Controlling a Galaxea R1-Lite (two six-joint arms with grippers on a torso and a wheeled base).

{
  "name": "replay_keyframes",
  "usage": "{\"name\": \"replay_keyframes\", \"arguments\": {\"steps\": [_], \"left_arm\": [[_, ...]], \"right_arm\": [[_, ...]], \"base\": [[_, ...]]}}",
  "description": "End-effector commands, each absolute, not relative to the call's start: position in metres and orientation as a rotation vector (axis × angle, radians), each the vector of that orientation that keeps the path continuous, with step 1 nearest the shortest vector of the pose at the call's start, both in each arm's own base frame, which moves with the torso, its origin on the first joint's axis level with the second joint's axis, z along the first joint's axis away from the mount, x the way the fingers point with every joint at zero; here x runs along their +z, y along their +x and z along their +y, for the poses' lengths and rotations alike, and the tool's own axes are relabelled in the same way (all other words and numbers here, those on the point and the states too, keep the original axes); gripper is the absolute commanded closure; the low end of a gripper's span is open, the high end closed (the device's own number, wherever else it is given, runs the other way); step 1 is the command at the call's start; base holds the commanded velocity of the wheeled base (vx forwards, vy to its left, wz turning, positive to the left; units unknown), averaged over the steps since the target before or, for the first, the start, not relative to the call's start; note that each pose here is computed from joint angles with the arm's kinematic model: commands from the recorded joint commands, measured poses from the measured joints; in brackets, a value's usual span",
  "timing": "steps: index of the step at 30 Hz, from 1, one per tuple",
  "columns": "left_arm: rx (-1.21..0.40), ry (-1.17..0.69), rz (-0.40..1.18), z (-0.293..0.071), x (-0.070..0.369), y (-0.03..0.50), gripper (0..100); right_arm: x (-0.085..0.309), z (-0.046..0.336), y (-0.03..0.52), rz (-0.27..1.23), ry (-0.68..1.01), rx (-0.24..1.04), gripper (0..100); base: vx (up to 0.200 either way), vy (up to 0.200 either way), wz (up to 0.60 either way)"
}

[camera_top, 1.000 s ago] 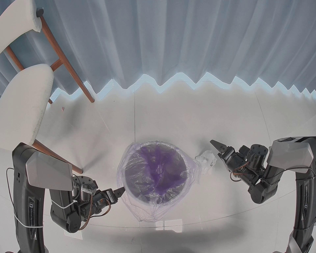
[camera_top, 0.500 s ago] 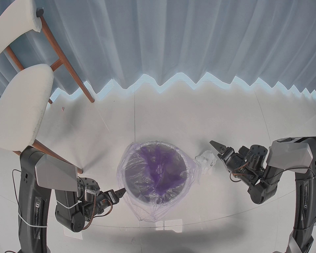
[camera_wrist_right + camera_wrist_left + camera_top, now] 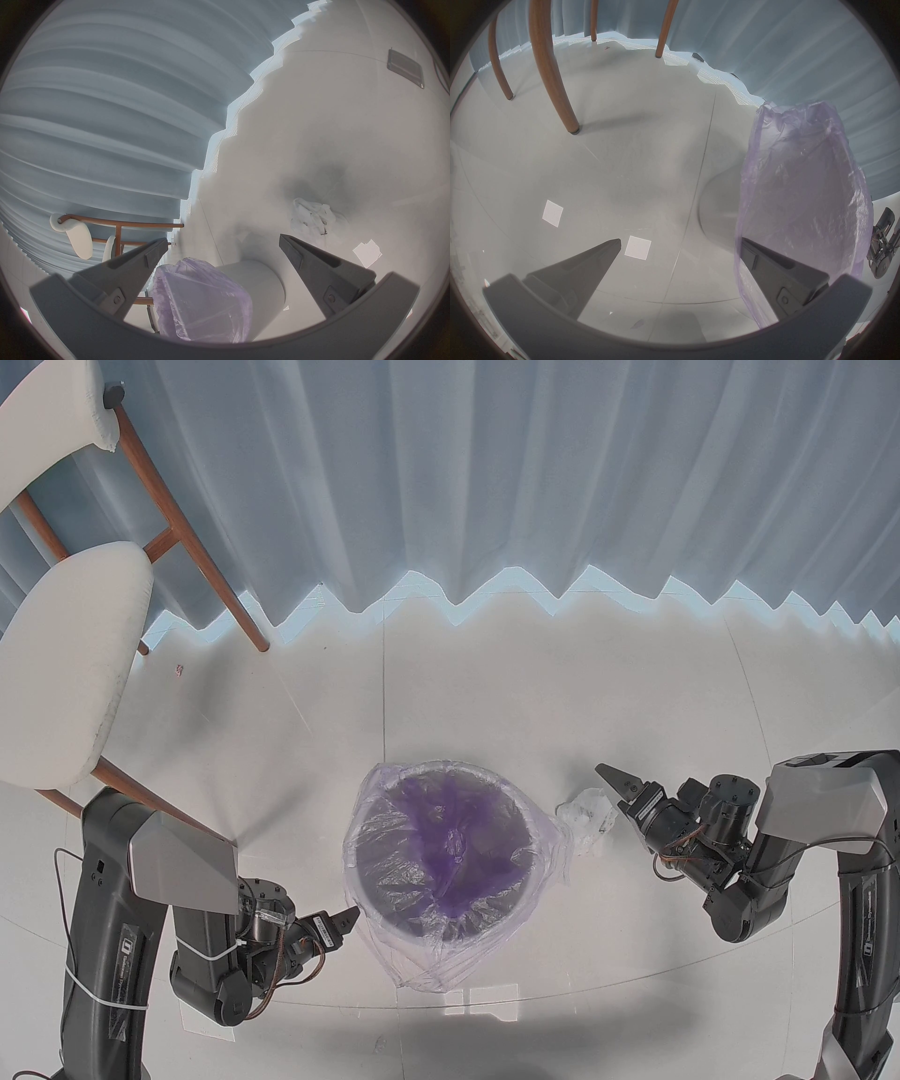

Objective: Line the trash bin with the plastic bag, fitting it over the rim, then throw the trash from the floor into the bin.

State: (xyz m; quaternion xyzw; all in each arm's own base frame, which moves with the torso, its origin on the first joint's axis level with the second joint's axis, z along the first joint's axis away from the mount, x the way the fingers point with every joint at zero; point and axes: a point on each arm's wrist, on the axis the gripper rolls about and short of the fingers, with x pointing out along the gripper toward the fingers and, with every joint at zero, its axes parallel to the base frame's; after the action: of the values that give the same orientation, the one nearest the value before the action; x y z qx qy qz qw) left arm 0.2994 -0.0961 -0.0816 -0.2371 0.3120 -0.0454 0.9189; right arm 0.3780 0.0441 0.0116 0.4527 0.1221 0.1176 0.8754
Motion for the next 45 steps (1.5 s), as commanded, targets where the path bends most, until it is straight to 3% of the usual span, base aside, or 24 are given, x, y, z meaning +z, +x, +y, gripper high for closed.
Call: {"name": "replay_keyframes", "arguments": {"steps": [1, 27, 35, 45], "left_arm": [[-0.083, -0.483, 0.654, -0.095, -0.087, 0.299, 0], [0.058, -0.448, 0.56, -0.092, -0.089, 0.313, 0], [0.15, -0.397, 0.617, -0.092, -0.091, 0.314, 0], [0.109, -0.414, 0.565, -0.098, -0.088, 0.31, 0]], "right_arm": [[0.011, 0.044, 0.378, 0.245, 0.945, 0.25, 0], [0.003, 0.044, 0.383, 0.251, 0.942, 0.245, 0], [0.003, 0.044, 0.383, 0.25, 0.942, 0.244, 0], [0.001, 0.044, 0.383, 0.255, 0.938, 0.244, 0]], "base": [[0.0, 0.0, 0.0], [0.0, 0.0, 0.0], [0.0, 0.0, 0.0], [0.0, 0.0, 0.0]]}}
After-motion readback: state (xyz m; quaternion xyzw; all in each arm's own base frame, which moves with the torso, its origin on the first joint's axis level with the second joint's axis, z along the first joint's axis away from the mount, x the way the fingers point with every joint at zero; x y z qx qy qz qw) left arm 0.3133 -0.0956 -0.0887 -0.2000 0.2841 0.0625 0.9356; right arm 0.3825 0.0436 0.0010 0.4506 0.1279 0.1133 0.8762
